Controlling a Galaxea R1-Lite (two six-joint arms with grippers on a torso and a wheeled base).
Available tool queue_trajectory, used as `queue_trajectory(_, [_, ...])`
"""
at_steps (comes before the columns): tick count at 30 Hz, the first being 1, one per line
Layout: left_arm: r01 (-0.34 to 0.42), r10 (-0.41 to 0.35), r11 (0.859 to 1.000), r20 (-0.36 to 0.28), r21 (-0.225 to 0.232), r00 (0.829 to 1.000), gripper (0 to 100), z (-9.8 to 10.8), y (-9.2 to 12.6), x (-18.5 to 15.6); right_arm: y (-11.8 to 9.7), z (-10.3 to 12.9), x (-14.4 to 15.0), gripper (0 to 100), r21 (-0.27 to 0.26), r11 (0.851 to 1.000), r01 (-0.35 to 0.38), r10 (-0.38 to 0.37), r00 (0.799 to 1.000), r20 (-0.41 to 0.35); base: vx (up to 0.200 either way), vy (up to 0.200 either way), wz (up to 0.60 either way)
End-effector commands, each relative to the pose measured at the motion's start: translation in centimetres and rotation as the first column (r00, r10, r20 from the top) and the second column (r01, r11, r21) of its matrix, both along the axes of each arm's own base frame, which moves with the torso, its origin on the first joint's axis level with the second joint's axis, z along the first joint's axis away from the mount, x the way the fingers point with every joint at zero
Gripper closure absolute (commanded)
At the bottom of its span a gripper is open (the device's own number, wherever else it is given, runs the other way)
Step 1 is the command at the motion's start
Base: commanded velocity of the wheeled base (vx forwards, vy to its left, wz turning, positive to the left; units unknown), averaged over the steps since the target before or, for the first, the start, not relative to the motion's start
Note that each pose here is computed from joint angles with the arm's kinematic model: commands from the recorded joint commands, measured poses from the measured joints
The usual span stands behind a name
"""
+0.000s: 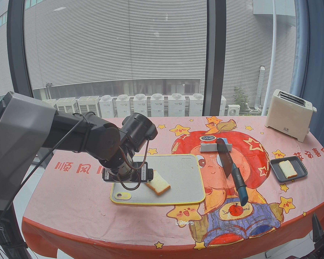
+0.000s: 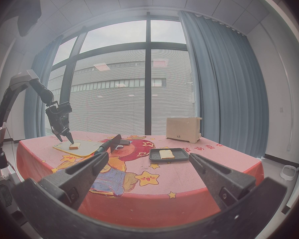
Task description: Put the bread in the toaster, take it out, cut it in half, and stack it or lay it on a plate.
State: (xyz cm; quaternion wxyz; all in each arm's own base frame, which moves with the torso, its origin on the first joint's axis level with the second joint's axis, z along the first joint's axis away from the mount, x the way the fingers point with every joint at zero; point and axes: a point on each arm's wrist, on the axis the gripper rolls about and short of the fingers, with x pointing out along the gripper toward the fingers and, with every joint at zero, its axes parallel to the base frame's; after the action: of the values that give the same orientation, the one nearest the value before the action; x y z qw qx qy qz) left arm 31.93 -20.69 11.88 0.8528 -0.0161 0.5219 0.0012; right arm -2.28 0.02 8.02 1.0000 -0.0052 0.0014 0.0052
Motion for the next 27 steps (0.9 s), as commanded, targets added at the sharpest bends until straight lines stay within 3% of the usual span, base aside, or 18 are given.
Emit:
queue_trajectory(1, [-0.003,0.003,1.0,-0.012,0.008,1.0,0,-0.63,-0.19,0.3,0.0,-0.52,0.0,0,0.0,1.0,0.0,0.0,1.0,-0.002,0.0,0.0,0.0])
queue_trajectory(20, [-0.001,0.001,1.0,-0.02,0.014,1.0,0,-0.47,-0.15,0.23,0.0,-0.51,0.0,0,0.0,1.0,0.0,0.0,1.0,0.0,0.0,0.0,0.0])
queue_trajectory(21, [-0.002,0.002,1.0,-0.024,0.019,1.0,100,-0.41,-0.1,0.16,0.0,-0.51,0.0,0,0.0,1.0,0.0,0.0,1.0,0.0,0.0,0.0,0.0])
queue_trajectory(27, [-0.002,0.002,1.0,-0.023,0.018,1.0,100,-0.26,-0.13,0.21,0.0,-0.51,0.0,0,0.0,1.0,0.0,0.0,1.0,0.0,0.0,0.0,0.0])
